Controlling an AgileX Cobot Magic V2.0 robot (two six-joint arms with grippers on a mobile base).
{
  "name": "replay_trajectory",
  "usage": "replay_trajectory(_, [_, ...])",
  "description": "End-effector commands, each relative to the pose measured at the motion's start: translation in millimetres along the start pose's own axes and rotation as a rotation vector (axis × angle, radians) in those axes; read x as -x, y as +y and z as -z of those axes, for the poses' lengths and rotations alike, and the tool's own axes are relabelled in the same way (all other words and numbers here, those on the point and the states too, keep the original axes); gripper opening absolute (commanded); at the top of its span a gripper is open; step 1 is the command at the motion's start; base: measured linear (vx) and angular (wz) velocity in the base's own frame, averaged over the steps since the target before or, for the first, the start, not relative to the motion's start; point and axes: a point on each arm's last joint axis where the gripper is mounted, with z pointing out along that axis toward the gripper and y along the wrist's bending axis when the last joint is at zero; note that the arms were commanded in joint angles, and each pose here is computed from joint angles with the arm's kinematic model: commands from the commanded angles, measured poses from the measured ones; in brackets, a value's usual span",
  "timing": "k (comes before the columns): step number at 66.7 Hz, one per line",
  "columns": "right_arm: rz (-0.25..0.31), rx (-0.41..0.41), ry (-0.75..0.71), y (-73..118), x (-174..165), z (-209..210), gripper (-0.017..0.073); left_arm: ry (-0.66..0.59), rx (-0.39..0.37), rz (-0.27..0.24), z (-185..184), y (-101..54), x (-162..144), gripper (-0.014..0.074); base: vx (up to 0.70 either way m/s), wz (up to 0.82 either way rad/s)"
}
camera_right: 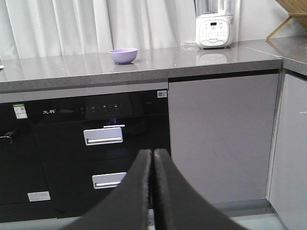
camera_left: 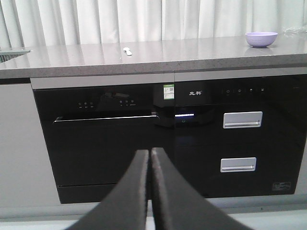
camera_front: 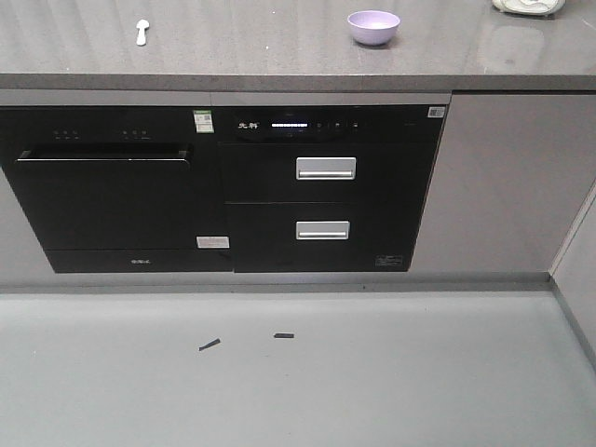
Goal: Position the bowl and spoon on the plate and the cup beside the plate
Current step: 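Continue driving toward the counter holding the spoon and lavender bowl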
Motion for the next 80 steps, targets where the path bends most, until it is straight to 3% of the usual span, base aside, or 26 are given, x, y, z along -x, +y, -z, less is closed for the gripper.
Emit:
replay_trajectory(1, [0.008, -0.013, -0.076, -1.0, 5.3, 0.8, -0.0006, -0.085, -0.008, 0.012, 1.1, -0.7, 9.4, -0.0006, 0.12, 0.00])
replay_trajectory(80, [0.008, -0.013, -0.076, -1.0, 5.3, 0.8, -0.0006, -0.085, -0.008, 0.012, 1.1, -0.7, 9.4, -0.0006, 0.12, 0.01])
